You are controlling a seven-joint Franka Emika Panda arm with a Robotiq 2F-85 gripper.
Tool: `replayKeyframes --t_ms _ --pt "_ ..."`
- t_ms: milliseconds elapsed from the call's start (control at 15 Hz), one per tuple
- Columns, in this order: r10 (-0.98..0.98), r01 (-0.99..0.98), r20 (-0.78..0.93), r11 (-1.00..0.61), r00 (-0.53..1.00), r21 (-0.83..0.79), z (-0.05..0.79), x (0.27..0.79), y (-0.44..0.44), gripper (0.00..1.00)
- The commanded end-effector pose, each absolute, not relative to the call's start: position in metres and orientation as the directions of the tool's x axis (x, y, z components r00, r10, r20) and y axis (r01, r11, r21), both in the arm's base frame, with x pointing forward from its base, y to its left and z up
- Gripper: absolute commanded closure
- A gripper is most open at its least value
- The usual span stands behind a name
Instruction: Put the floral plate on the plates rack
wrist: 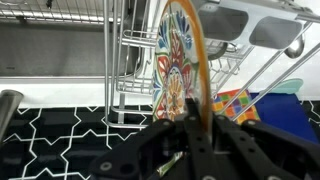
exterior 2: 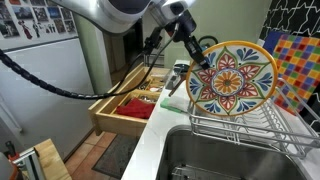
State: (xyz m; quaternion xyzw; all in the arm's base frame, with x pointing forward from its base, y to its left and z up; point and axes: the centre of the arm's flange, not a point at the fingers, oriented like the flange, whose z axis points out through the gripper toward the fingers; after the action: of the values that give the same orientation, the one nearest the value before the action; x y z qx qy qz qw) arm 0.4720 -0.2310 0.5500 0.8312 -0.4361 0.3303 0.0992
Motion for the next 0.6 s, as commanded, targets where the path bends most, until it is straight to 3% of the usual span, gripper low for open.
replayKeyframes --t_ms 0,533 --pt "-0.676 -0.78 0.641 -0.597 0.364 -0.187 0.558 0.478 -0.249 0.95" --pt "-0.66 -0.706 0.707 -0.626 0.254 -0.331 0.582 0.506 -0.258 0.95"
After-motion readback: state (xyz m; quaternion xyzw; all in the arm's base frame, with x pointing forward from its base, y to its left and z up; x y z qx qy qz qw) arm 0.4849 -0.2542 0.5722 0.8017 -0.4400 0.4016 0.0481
